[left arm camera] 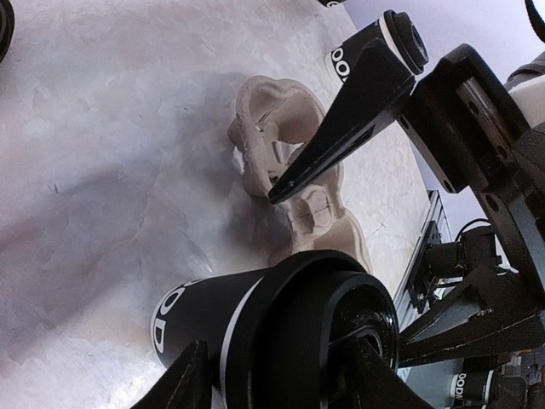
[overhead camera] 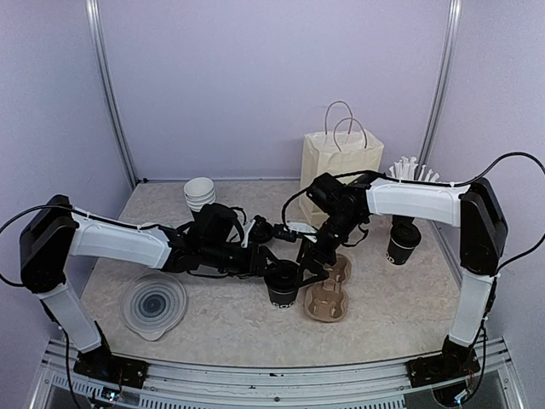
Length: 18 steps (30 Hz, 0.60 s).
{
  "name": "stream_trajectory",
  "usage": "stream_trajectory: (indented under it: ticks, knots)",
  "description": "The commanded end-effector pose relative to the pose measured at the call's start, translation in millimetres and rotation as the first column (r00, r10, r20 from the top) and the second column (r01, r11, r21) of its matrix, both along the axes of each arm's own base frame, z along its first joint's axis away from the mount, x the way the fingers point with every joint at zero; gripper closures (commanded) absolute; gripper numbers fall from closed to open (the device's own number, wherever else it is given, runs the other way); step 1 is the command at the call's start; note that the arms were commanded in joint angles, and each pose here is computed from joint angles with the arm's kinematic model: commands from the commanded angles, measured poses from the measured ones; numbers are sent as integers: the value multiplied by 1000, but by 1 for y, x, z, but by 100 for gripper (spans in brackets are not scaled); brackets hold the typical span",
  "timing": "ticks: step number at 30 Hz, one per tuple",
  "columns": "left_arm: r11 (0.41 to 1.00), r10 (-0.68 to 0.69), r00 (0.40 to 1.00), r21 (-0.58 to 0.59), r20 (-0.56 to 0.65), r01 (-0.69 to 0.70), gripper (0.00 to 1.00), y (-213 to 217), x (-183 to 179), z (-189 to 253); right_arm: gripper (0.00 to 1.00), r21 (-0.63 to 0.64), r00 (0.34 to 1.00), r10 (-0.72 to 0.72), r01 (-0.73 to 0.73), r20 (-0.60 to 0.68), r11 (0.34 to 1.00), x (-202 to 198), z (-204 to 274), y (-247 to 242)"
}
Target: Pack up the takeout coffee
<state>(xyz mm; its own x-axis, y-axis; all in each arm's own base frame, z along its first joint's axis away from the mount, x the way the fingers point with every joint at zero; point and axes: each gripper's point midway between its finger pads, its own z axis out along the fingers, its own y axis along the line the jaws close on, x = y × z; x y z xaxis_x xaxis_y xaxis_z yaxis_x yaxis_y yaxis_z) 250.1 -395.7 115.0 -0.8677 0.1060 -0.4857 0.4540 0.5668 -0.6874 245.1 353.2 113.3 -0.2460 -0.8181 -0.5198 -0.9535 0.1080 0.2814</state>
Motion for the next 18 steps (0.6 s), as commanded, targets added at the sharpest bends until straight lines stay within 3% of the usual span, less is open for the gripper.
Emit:
stream_trajectory:
  ticks: [1, 8, 18]
  knots:
    - [999, -7, 998, 41, -66, 9, 49, 5, -18, -23, 0, 20, 1000, -6, 6, -15, 1000, 2, 1, 10]
    - [998, 20, 995, 57, -93, -15, 51, 11, -21, -35, 0, -22, 998, -49, 49, -28, 999, 5, -16, 11]
    - [996, 46, 992, 84, -121, -36, 55, 20, -24, -49, 1, -302, 977, -192, 211, 91, 930, 33, -90, -29]
